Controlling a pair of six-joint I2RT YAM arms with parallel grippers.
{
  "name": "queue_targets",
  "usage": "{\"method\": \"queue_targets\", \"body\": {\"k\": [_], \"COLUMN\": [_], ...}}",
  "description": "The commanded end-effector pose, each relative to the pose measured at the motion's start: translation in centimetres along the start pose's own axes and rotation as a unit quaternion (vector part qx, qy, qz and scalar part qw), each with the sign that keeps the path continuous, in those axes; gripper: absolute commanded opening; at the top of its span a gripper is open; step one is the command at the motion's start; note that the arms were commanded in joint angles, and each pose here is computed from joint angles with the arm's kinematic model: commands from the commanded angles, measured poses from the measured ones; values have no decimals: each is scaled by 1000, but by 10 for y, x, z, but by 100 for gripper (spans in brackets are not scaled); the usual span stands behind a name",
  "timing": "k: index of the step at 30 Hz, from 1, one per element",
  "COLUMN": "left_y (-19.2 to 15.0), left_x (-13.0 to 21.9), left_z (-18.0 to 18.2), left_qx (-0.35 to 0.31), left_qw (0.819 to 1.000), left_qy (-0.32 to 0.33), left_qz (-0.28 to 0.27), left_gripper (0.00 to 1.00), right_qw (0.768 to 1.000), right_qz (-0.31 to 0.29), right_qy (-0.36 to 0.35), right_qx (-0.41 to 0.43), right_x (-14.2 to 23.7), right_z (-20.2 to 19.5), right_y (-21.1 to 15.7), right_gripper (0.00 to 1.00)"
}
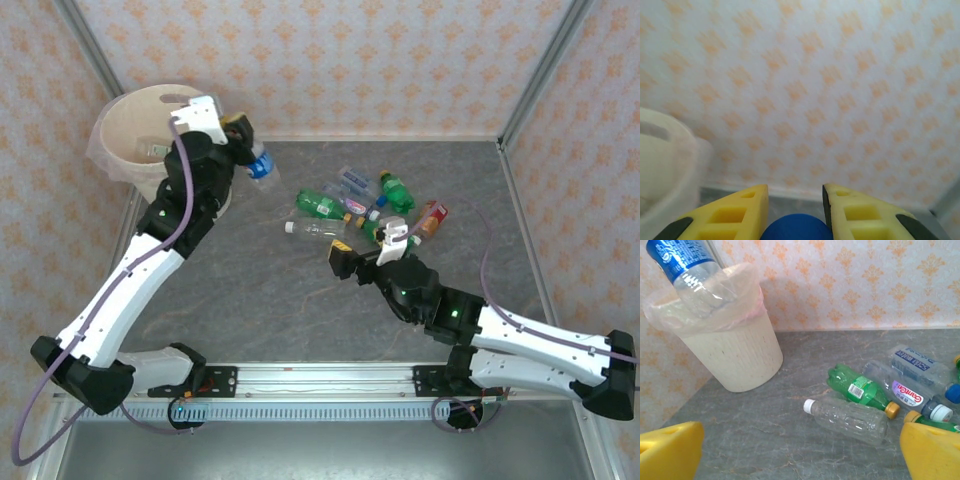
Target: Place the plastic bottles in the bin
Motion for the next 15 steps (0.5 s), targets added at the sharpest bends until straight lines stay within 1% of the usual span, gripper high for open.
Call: {"method": "queue_targets", "body": {"k": [1, 4, 8, 10, 15], "left_y": [46, 70, 90, 96, 103], "left_x": [8, 11, 10, 6, -11], "left_z": [31, 57, 81, 93, 126], "left_qx": [-10, -4, -10, -14, -26], "left_qw": [995, 983, 966, 958, 945], "left_qy": [79, 151, 215, 239, 273], "left_qz": [-64, -106, -145, -157, -179], "left_gripper": [28, 28, 28, 28, 28], "right_qw": [1000, 1000, 1000, 999, 999], "right_qz": [-15, -20, -28, -30, -40], "right_qy": [4, 8, 9, 10, 17], "right_qx": [-4, -8, -9, -9, -11], "right_x": [5, 9, 12, 14, 17], "right_z": [-3, -4, -6, -6, -4], "right_y": [3, 4, 7, 9, 18], "right_gripper": [100, 100, 100, 100, 100]}}
Point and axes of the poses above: each hand's point on the last joint's axis, 136 mm out from that joint toward the fingers, its own x axis back along the fingers, its own z axis along the line the jaws close on, y = z × x, the point moved 2 cm from there along x, back along the fingers, and after that the axes turned 1 degree about -x, right-handed, at the moved point
